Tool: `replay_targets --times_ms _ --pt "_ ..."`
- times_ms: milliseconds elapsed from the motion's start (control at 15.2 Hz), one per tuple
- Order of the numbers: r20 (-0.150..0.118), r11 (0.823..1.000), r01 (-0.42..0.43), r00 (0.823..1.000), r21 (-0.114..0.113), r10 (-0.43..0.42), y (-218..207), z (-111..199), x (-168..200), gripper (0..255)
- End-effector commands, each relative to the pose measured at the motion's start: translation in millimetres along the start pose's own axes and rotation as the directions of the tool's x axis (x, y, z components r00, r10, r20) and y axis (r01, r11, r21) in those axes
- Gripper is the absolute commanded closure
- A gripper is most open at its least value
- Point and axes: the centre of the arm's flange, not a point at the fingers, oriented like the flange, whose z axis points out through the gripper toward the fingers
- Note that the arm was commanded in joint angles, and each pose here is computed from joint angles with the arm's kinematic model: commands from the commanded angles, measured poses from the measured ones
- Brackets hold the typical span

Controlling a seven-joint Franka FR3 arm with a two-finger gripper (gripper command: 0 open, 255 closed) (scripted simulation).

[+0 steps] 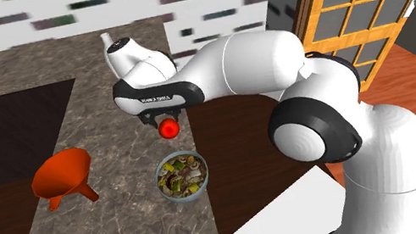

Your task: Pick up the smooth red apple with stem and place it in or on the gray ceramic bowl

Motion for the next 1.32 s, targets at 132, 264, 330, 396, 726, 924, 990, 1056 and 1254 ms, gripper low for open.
replay_targets --times_ms 132,264,330,396,726,924,990,1056,1254 --pt "0.000 1.000 0.000 1.000 0.000 0.000 3 -22 2 255" --pt "0.000 1.000 0.000 1.000 0.000 0.000 4 -32 2 255" --pt "0.000 1.000 0.000 1.000 0.000 0.000 5 -37 2 255" --pt "0.000 1.000 0.000 1.000 0.000 0.000 6 -43 3 255" --pt "0.000 1.000 0.000 1.000 0.000 0.000 9 -69 4 255" --pt "0.000 1.000 0.000 1.000 0.000 0.000 11 -84 5 255" --pt "0.000 1.000 0.000 1.000 0.000 0.000 11 -87 5 255" --pt "0.000 1.000 0.000 1.000 0.000 0.000 13 -89 -8 255" --pt "0.000 1.000 0.000 1.000 0.000 0.000 18 -94 -47 255"
